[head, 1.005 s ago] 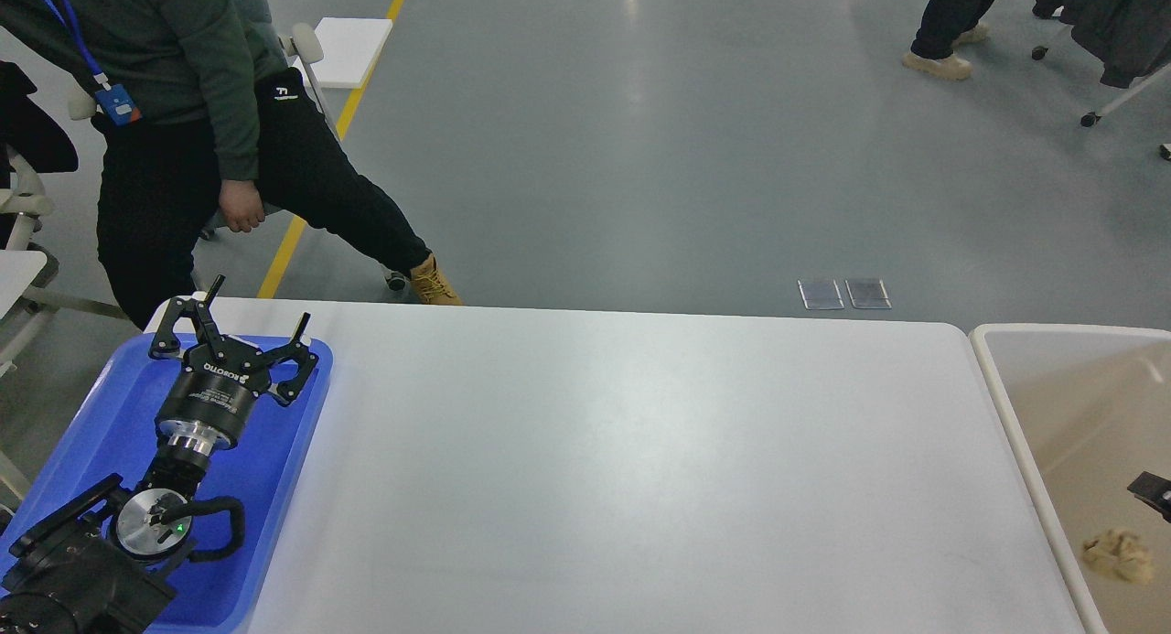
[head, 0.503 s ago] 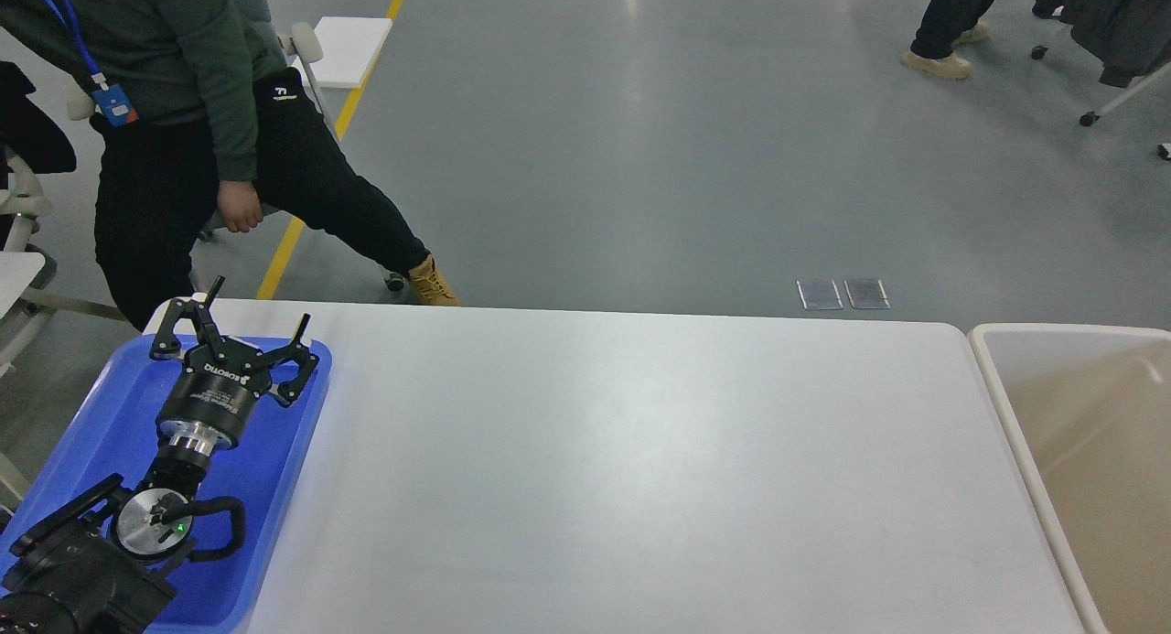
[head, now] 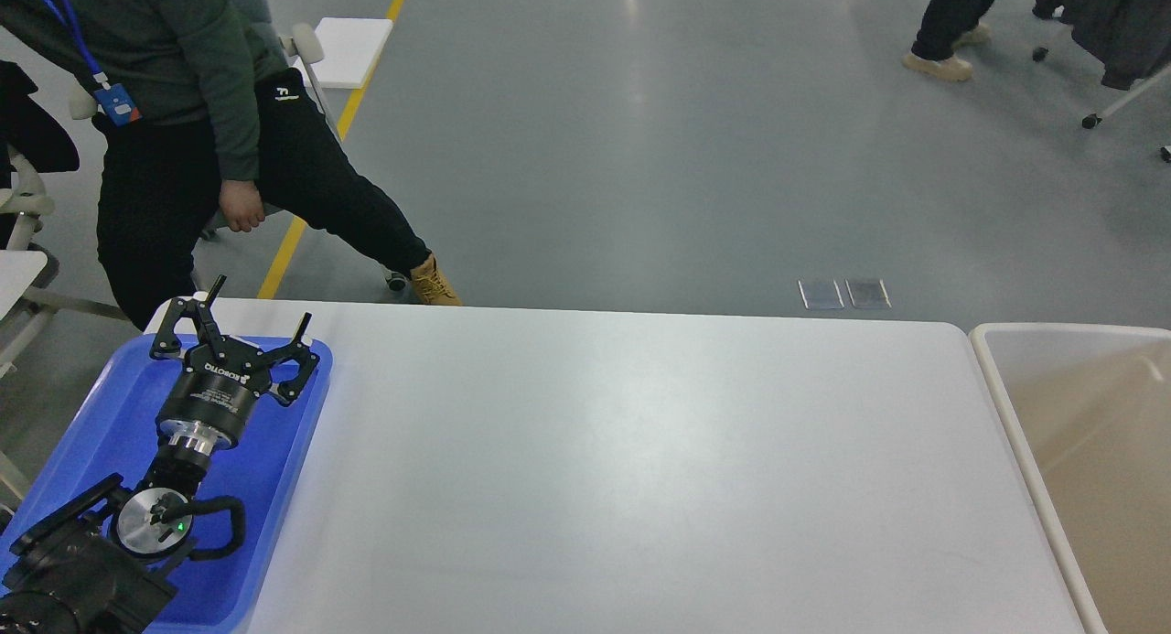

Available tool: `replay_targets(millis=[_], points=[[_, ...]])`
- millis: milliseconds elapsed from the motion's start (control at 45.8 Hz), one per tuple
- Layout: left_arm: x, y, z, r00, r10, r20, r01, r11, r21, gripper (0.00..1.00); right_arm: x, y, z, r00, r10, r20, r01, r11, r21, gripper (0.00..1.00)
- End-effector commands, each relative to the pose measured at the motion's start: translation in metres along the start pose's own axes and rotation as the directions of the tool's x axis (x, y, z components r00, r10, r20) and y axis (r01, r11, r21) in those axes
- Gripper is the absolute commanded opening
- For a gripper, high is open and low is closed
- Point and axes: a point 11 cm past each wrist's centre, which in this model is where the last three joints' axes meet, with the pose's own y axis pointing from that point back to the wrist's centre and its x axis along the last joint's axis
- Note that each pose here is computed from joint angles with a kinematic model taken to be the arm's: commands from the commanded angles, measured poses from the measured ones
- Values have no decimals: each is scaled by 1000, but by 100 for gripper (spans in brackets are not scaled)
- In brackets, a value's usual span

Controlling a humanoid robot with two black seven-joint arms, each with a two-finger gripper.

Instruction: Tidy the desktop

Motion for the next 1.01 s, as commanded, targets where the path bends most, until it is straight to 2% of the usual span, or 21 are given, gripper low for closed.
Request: replay_targets(millis=[0,109,197,372,481,590,852,984], points=[[0,0,0,1000,-1,-1,1,1000,0,99,20,1,-78,999,21,39,-27,986,162,100],[0,0,0,1000,0,0,0,1000,0,99,13,0,-97,998,-2,69,-13,978,210,100],[0,0,0,1000,0,-1,0,1000,1,99,10,0,-116,988,-18,154,-25,963,269,100],[0,0,0,1000,1,0,-1,1000,0,99,20,2,-144,913,-23,406,-139,921,364,100],[0,0,0,1000,1,0,-1,1000,0,99,31,2,-148,812,22,584,-276,895,350,100],[1,0,1,1000,2,2,-2,1000,0,99,22,-5,-152,727,20,686,-338,881,332,100],[1,0,1,1000,2,2,-2,1000,0,99,-18,-20,-139,548,-79,833,-345,886,311,100],[1,0,1,1000,2,2,-2,1000,0,99,-26,-20,-143,510,-115,852,-376,861,341,100]])
